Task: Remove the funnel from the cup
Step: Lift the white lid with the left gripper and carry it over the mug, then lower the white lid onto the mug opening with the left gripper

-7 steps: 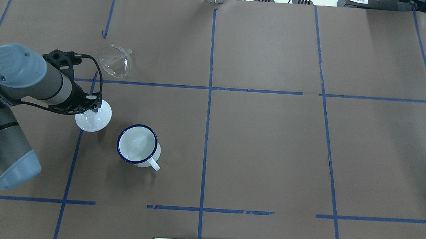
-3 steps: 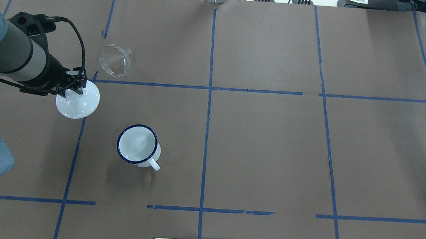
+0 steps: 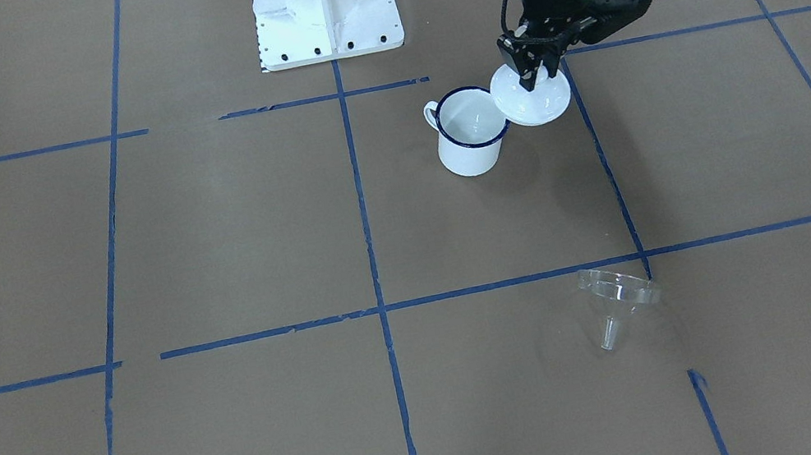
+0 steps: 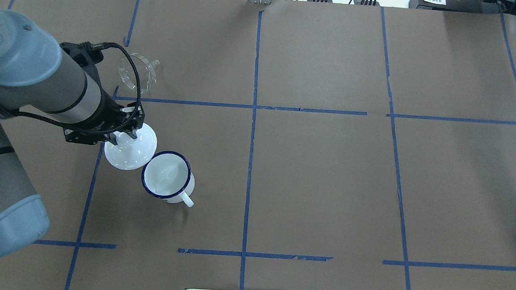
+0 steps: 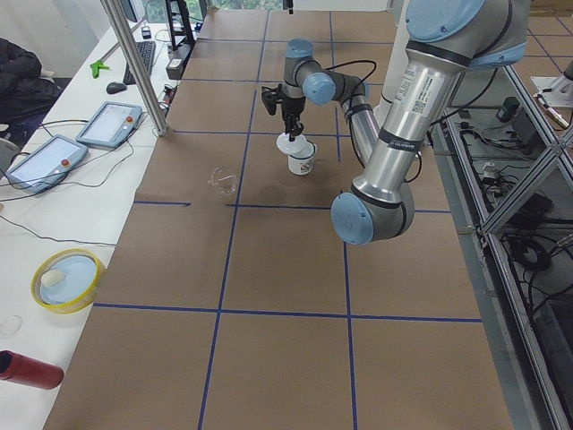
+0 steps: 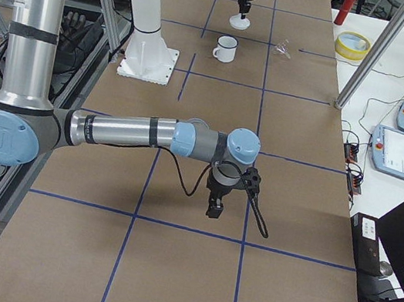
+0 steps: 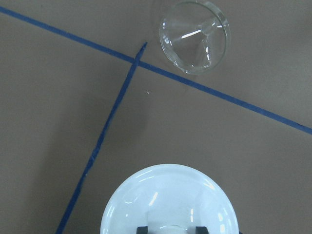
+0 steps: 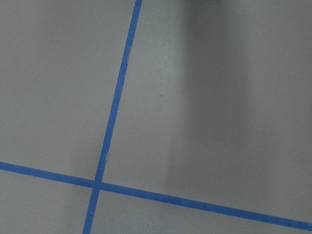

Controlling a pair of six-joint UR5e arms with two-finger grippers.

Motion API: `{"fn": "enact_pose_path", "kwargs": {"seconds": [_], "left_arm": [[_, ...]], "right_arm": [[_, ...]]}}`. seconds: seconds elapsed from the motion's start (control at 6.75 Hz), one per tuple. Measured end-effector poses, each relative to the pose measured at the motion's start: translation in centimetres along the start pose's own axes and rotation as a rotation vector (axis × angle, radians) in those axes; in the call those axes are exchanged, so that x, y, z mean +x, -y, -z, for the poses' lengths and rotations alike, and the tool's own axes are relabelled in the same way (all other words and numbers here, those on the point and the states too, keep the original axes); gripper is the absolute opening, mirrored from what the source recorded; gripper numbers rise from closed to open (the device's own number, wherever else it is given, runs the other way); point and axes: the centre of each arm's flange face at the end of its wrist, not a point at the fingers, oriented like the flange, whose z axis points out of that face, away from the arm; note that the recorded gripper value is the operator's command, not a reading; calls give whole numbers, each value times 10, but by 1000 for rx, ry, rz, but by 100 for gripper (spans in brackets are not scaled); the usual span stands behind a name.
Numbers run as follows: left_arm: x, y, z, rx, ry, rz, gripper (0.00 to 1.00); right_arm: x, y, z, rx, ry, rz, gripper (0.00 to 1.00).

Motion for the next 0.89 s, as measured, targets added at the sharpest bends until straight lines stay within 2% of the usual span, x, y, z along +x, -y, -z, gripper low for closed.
{"fn": "enact_pose_path", "kwargs": {"seconds": [0.3,0.89], "left_arm": [[25,-31,-32,-1,35,16,0],[36,-38,-43,6,43,13,0]], "right_arm": [[0,0,0,0,0,0,100],[0,0,0,0,0,0,100]]}}
